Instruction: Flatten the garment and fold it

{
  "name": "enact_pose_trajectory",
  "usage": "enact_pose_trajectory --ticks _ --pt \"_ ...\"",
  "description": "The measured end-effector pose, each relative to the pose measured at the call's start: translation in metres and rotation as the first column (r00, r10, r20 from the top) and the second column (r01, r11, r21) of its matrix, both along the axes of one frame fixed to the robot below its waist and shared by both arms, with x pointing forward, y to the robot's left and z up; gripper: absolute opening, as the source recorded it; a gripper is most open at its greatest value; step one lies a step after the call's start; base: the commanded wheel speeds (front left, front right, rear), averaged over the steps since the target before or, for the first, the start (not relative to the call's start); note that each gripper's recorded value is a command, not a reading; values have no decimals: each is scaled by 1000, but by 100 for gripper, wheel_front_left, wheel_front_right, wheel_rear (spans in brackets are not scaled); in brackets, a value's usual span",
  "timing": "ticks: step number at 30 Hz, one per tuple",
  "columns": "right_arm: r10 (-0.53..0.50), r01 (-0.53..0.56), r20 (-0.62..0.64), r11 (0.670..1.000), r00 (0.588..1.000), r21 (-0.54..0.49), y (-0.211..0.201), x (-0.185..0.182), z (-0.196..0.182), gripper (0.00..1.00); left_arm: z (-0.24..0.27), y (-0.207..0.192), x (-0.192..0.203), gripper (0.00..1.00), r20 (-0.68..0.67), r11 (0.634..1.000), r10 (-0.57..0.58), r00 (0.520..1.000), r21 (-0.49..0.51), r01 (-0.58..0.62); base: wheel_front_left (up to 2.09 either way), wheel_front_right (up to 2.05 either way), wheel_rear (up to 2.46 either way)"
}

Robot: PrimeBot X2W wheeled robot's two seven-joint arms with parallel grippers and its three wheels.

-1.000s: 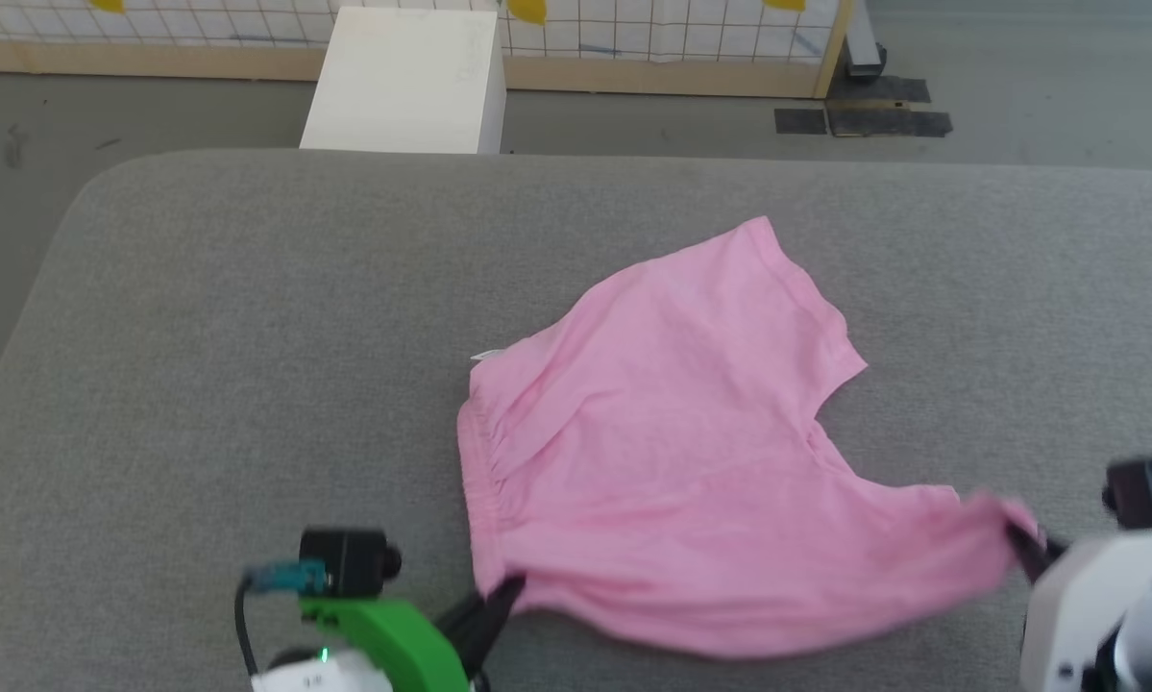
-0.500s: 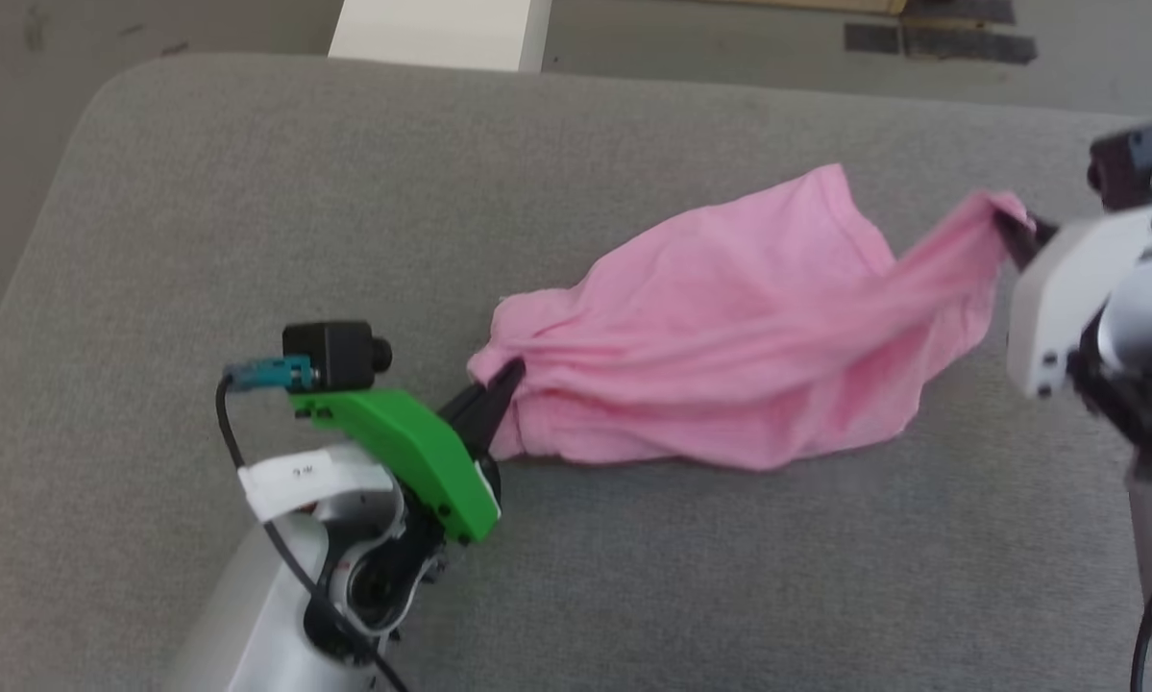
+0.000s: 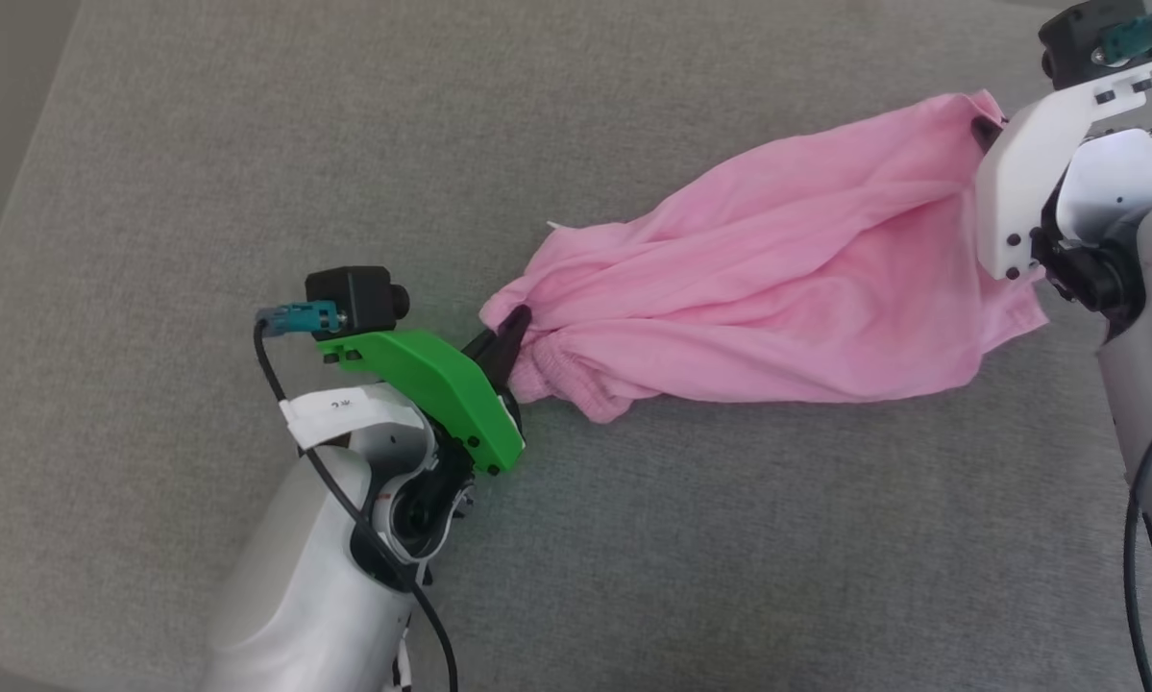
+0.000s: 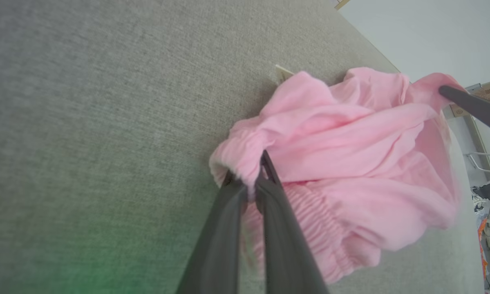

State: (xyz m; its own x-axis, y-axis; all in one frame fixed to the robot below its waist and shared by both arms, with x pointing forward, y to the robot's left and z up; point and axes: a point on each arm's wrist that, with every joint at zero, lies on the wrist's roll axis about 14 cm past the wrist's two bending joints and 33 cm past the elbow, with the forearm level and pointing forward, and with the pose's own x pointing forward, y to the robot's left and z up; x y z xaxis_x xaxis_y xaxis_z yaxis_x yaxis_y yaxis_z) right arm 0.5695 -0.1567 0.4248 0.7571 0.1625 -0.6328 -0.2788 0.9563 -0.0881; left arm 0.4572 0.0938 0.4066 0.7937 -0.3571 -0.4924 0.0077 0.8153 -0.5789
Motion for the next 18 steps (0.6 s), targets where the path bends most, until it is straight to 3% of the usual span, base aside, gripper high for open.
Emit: enact_pose_trajectory --ticks 7,8,9,10,14,18 --pt "14 -13 -139 1000 990 10 12 -4 -48 0 -13 7 -2 0 -17 1000 25 1000 1 -25 0 0 0" --pt "9 -7 -152 1000 988 14 11 -6 -51 5 -13 7 -2 47 -11 1000 23 1000 0 -23 0 0 0" --pt "5 -2 -160 1000 987 20 11 -6 -51 45 -11 6 -2 100 -3 1000 19 1000 -2 -19 0 0 0" --pt "1 4 -161 1000 987 30 11 -6 -50 100 -10 5 -3 100 4 1000 17 1000 -3 -17 0 0 0" --pt "-5 13 -114 998 993 66 12 -6 -36 100 1 0 -7 100 49 1000 10 999 -16 -9 0 0 0" --pt "-23 18 37 991 999 135 4 -16 -3 100 21 8 -23 100 162 999 48 986 15 -51 0 0 0"
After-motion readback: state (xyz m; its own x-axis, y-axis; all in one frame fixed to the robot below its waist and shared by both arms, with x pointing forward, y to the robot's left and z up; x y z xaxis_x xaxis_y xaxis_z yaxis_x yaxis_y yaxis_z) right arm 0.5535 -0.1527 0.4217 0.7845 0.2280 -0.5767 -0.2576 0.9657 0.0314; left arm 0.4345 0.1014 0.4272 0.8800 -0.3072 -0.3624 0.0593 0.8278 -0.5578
